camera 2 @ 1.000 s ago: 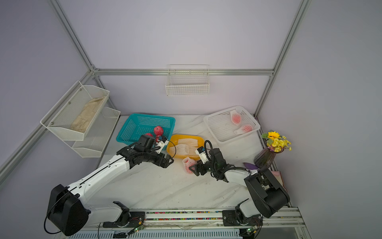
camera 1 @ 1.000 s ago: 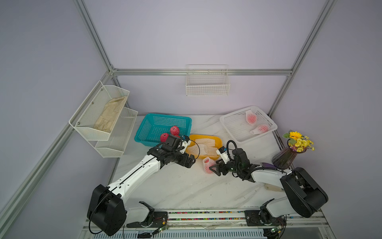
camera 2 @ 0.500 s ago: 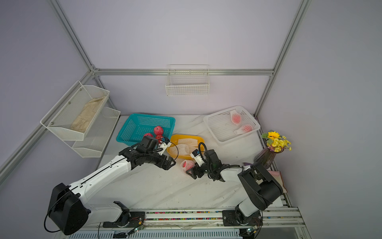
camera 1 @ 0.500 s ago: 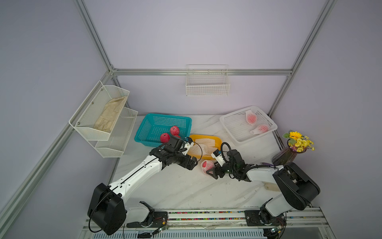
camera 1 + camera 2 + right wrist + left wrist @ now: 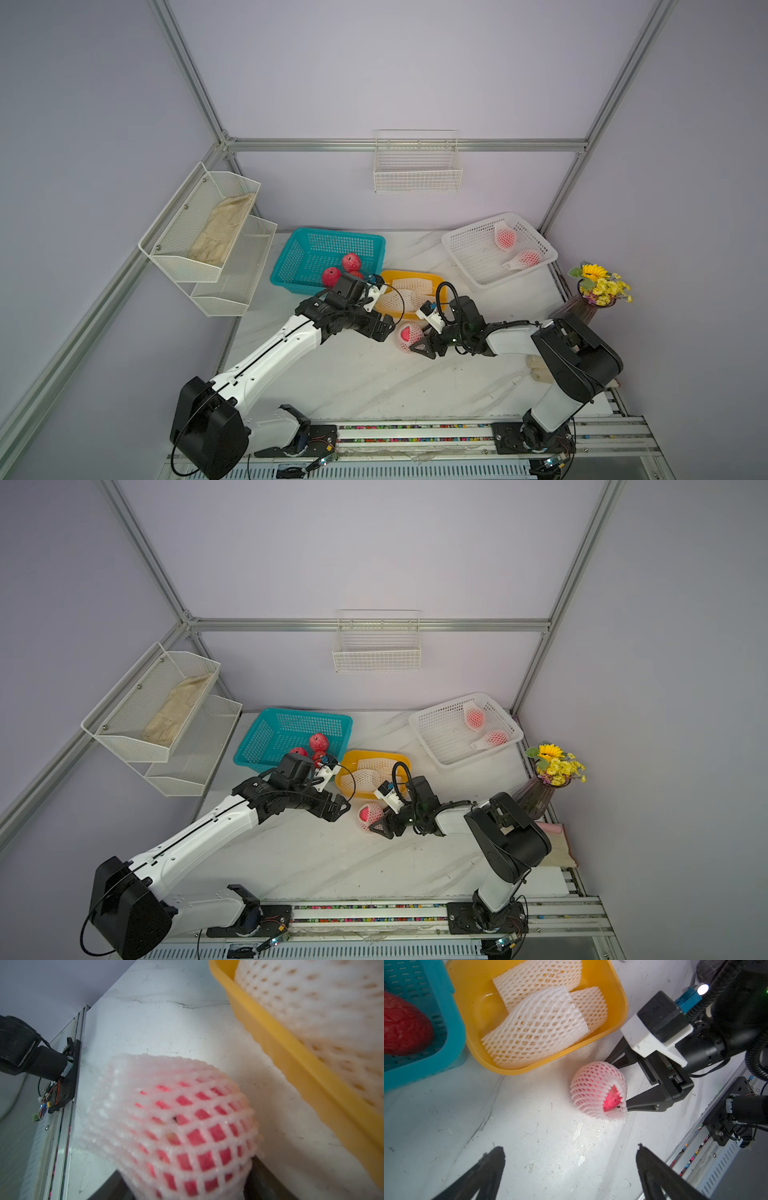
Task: Remove foam nets from apples
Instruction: Place the apple at the center of the board.
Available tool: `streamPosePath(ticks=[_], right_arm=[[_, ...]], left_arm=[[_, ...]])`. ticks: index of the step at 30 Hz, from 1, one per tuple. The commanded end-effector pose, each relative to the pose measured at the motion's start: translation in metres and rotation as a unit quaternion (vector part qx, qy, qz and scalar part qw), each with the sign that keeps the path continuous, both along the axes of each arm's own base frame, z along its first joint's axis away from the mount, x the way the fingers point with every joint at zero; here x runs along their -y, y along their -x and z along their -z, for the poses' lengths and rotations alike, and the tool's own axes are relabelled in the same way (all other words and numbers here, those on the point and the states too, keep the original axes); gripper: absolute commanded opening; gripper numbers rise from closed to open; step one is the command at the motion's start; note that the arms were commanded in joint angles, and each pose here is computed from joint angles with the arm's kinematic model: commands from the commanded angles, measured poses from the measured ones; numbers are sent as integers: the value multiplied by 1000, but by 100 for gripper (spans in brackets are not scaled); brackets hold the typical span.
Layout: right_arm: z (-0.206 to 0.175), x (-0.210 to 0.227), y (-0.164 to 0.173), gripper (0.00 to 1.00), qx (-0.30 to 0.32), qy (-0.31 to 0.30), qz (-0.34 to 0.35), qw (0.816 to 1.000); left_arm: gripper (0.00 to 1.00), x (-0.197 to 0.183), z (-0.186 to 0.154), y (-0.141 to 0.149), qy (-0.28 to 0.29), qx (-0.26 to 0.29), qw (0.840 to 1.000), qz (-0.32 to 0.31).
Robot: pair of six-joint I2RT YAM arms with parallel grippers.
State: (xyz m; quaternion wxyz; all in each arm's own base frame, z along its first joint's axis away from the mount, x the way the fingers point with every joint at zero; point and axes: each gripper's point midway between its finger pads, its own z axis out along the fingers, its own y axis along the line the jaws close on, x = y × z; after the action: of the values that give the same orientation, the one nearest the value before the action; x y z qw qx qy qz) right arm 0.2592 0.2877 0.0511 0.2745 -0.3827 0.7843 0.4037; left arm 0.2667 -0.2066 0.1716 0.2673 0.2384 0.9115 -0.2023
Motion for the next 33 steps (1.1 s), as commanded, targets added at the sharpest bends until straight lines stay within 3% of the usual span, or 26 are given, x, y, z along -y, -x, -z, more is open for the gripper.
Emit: streamPosePath(ticks=[1,10,18,33], right_arm=[[2,-3,14,71,-18,-4,-38,999],[-4,-5,24,74,-38,-16,-59,997],[-17,-1,6,85,16,-4,-20,1000],[-34,1,-3,89,45,-1,-3,999]], left_arm=[[99,-5,-2,7,-4,15,1000,4],[99,-8,2,12,-5,3,1000,1],[100,-9,11,9,-19,-3,1000,2],[95,-5,29,4,-37,-24,999,13]])
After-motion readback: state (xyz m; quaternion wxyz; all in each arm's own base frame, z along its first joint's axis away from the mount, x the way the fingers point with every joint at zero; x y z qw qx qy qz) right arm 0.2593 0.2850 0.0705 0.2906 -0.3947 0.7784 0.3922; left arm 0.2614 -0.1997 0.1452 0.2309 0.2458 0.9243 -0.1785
